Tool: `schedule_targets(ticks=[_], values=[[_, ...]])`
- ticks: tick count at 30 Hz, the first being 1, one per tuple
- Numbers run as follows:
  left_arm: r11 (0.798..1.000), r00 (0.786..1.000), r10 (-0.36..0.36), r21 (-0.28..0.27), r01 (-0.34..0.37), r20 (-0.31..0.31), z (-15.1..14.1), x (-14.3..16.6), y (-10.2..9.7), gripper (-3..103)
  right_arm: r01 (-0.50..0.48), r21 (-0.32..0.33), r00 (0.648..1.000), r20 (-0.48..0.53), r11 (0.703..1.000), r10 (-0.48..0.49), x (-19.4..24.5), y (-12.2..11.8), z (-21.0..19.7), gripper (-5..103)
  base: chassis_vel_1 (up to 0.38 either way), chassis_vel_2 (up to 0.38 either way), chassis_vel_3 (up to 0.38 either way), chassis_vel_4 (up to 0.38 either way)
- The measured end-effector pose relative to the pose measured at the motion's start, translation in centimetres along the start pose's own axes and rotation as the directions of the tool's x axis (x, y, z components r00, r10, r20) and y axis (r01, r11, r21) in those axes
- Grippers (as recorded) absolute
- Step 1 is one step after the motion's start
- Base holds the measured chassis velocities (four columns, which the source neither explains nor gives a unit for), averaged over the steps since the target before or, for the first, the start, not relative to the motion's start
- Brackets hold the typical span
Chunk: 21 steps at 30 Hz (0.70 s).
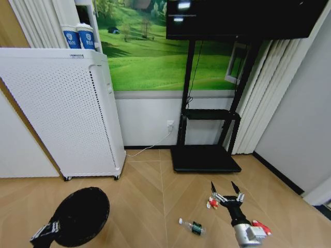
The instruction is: Pick up the trash bin and place the garbage on the floor into it.
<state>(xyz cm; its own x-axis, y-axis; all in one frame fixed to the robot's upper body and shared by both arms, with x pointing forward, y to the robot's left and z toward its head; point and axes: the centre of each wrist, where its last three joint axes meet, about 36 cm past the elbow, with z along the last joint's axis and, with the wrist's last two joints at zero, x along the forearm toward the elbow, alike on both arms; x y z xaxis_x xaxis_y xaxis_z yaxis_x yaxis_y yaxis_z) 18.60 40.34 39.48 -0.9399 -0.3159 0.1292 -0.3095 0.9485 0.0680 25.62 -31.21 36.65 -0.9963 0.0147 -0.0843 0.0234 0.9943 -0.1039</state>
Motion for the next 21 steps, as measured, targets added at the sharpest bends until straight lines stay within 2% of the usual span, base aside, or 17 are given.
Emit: schedule_targets(ticks=[3,4,6,7,8,10,11,12,16,18,20,21], values=[[1.000,1.000,0.011,0.004,-0.011,0.006,0.0,-0.1,-0.1,4,0.005,0.006,1.000,-0.014,1.000,-0.005,0.1,0.0,0.5,100,0.000,0.000,0.000,0.000],[0.999,0.999,0.035,0.032,-0.036,0.006,0.2,-0.2,-0.5,4,0.021,0.021,0.999,-0.039,1.000,-0.020,0.2,0.0,1.6,100,0.000,0.000,0.000,0.000],[0.998,0.999,0.042,0.043,-0.042,0.007,0.2,-0.3,-0.6,4,0.028,0.028,0.999,-0.045,0.999,-0.027,0.2,-0.1,1.8,100,0.000,0.000,0.000,0.000],[0.996,0.999,0.051,0.068,-0.051,0.007,0.2,-0.4,-0.8,4,0.045,0.039,0.998,-0.056,0.998,-0.043,0.1,-0.2,2.3,100,0.000,0.000,0.000,0.000],[0.988,0.998,0.067,0.139,-0.066,-0.007,0.2,-0.8,-1.3,4,0.087,0.054,0.992,-0.097,0.995,-0.081,-0.1,-0.6,3.4,100,0.000,0.000,0.000,0.000],[0.986,0.997,0.070,0.151,-0.068,-0.011,0.2,-0.9,-1.4,4,0.093,0.054,0.990,-0.110,0.994,-0.086,-0.2,-0.7,3.6,100,0.000,0.000,0.000,0.000],[0.977,0.997,0.078,0.200,-0.072,-0.022,0.0,-1.1,-1.6,4,0.114,0.056,0.980,-0.170,0.992,-0.103,-0.5,-0.9,4.3,100,0.000,0.000,0.000,0.000],[0.973,0.997,0.079,0.222,-0.071,-0.026,-0.2,-1.2,-1.7,4,0.127,0.064,0.974,-0.197,0.990,-0.112,-0.6,-1.1,4.6,100,0.000,0.000,0.000,0.000],[0.966,0.997,0.076,0.250,-0.066,-0.029,-0.4,-1.4,-1.7,4,0.187,0.099,0.951,-0.268,0.977,-0.155,-0.7,-1.6,5.3,100,0.000,0.000,0.000,0.000],[0.964,0.997,0.066,0.258,-0.058,-0.025,-0.6,-1.5,-1.4,4,0.242,0.127,0.927,-0.324,0.962,-0.191,-0.8,-2.3,6.0,100,0.000,0.000,0.000,0.000],[0.964,0.998,0.052,0.263,-0.045,-0.020,-0.7,-1.5,-0.8,4,0.317,0.144,0.888,-0.392,0.937,-0.240,-0.7,-3.2,6.7,100,0.000,0.000,0.000,0.000],[0.964,0.998,0.052,0.263,-0.045,-0.020,-0.7,-1.5,-0.8,4,0.317,0.144,0.888,-0.392,0.937,-0.240,-0.7,-3.2,6.7,100,0.000,0.000,0.000,0.000]])
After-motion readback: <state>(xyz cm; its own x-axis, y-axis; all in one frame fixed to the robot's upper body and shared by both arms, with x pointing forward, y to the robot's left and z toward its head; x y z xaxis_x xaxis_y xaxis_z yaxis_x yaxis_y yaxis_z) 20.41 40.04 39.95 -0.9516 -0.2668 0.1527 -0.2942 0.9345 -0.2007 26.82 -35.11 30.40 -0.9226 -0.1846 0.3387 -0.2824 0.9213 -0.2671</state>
